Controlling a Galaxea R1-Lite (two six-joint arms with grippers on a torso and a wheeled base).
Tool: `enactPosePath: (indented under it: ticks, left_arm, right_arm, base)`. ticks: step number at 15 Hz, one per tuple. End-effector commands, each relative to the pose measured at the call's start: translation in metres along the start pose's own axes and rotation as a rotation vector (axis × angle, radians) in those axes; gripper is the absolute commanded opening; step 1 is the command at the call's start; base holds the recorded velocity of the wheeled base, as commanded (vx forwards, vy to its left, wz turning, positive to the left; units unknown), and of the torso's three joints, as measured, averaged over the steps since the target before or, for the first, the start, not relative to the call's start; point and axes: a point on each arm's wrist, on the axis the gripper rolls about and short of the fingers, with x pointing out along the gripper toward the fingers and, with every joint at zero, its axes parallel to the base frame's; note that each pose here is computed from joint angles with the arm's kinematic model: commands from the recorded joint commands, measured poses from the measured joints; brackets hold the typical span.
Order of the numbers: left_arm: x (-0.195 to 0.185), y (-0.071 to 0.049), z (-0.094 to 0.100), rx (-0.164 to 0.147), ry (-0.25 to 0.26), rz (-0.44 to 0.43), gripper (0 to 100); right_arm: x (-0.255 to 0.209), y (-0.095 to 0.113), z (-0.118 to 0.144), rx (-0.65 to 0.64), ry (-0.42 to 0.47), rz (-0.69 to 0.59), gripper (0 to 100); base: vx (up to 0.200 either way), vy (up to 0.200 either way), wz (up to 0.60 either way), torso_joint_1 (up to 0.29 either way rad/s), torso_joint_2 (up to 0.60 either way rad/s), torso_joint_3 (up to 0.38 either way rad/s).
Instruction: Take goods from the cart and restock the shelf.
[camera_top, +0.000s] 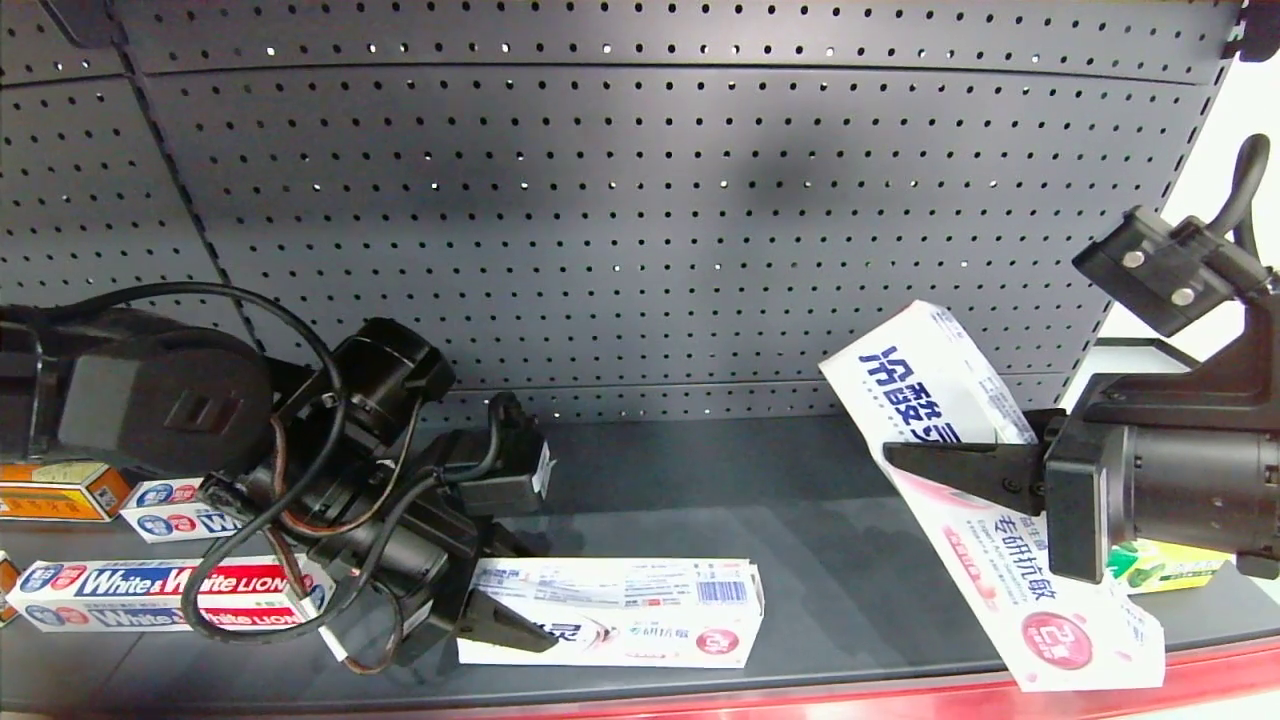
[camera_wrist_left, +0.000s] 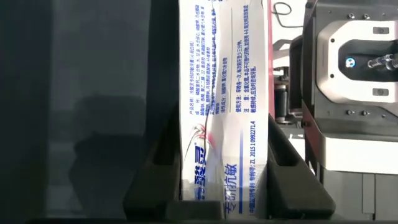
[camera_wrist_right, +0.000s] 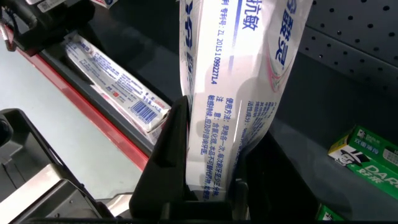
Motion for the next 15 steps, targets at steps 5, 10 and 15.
enactPosePath:
  ticks: [5,10,15]
  left_arm:
    - [0.003,-0.006,-0.007,-0.022,0.016,-0.022,0]
    - [0.002,-0.003,-0.004,-0.001,0.005,0.001,100]
    - [-0.027,-0.010,0.014,0.068,-0.056,0.101,100]
  right_arm:
    - [0.000,0.000,-0.001,0.000,0.002,-0.001,0]
    - [0.000,-0.001,-0.001,0.001,0.002,-0.003,0]
    - [0.003,0.000,-0.002,0.001,0.011,-0.001,0]
  base:
    - [0.000,0.000,0.00,0.000,0.00,0.000]
    - [0.000,0.000,0.00,0.000,0.00,0.000]
    - [0.000,0.000,0.00,0.000,0.00,0.000]
